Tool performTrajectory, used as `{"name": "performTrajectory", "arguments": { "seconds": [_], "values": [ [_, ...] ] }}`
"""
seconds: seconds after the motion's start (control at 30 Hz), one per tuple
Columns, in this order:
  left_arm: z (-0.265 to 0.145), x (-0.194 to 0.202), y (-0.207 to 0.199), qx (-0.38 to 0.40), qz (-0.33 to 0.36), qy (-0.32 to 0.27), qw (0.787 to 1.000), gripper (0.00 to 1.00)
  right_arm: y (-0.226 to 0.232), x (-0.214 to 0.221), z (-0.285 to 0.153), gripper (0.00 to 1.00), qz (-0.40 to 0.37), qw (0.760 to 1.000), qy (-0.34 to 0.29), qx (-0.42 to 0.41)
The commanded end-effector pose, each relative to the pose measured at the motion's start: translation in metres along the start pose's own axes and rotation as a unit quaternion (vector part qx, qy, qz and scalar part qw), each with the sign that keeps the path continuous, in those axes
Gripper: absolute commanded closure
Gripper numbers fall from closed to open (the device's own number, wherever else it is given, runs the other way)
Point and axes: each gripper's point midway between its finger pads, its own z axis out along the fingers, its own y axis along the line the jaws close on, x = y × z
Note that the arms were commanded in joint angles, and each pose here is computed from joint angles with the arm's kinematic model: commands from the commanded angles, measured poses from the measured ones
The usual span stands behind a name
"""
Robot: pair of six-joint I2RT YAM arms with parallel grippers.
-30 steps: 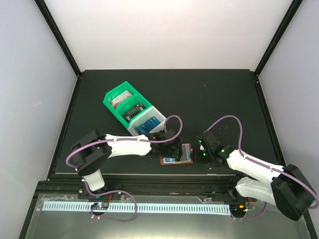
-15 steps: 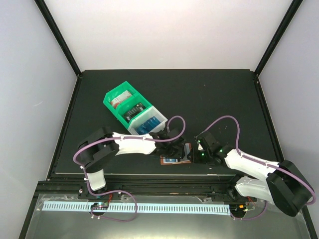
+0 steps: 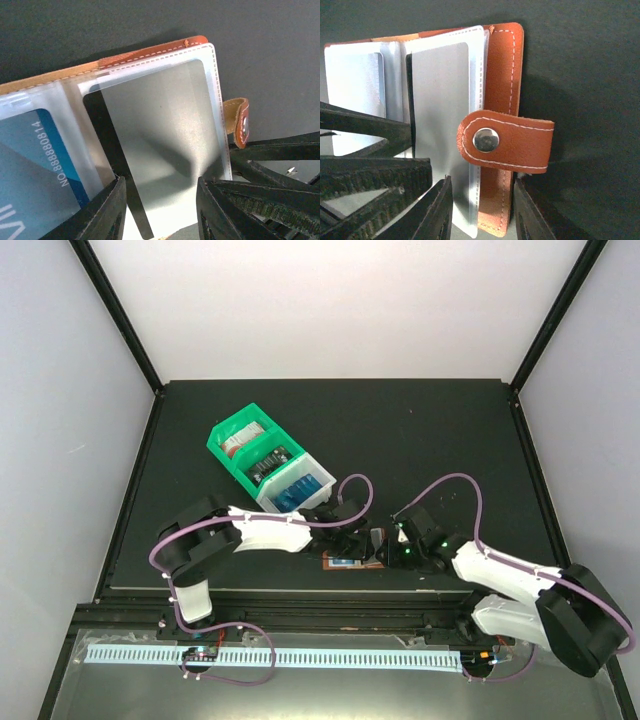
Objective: Put the credit cards into the card holder
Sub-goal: Insert the credit card into the card holder.
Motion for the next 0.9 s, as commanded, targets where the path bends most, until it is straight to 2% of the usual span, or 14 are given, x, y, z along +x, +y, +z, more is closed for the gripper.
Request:
{"name": "performTrajectory", "arguments": {
  "seconds": [0.0,0.1,0.3,0.5,0.63,0.77,0.87],
  "values": [
    [-0.004,-0.009,-0.01,0.025,0.022,-0.027,0.999,0.6,-0.018,0.007,-0.007,0.63,0.006,0.999,-0.003,0.042],
    [-0.019,-0.016,-0.016,0.033,0.037,-0.046,0.998,0.57,-0.016,-0.001,-0.021,0.63,0.002,0.999,-0.023,0.049],
    [-0.061,-0.031,-0.03,0.047,0.068,-0.097,0.992,0.44,-0.012,-0.01,-0.04,0.62,-0.015,0.997,-0.046,0.054],
    [-0.091,-0.032,0.001,0.001,0.059,-0.122,0.991,0.32,-0.005,-0.02,-0.052,0.61,-0.032,0.996,-0.06,0.064],
    [-0.107,-0.027,0.015,0.025,0.053,-0.136,0.989,0.24,0.002,-0.03,-0.062,0.55,-0.046,0.992,-0.083,0.088],
    [-0.125,-0.026,0.026,0.046,0.05,-0.162,0.984,0.04,0.017,-0.033,-0.062,0.52,-0.068,0.989,-0.086,0.096],
    [-0.133,-0.024,0.037,0.04,0.056,-0.173,0.983,0.01,0.03,-0.031,-0.056,0.5,-0.089,0.986,-0.081,0.115]
  ]
}}
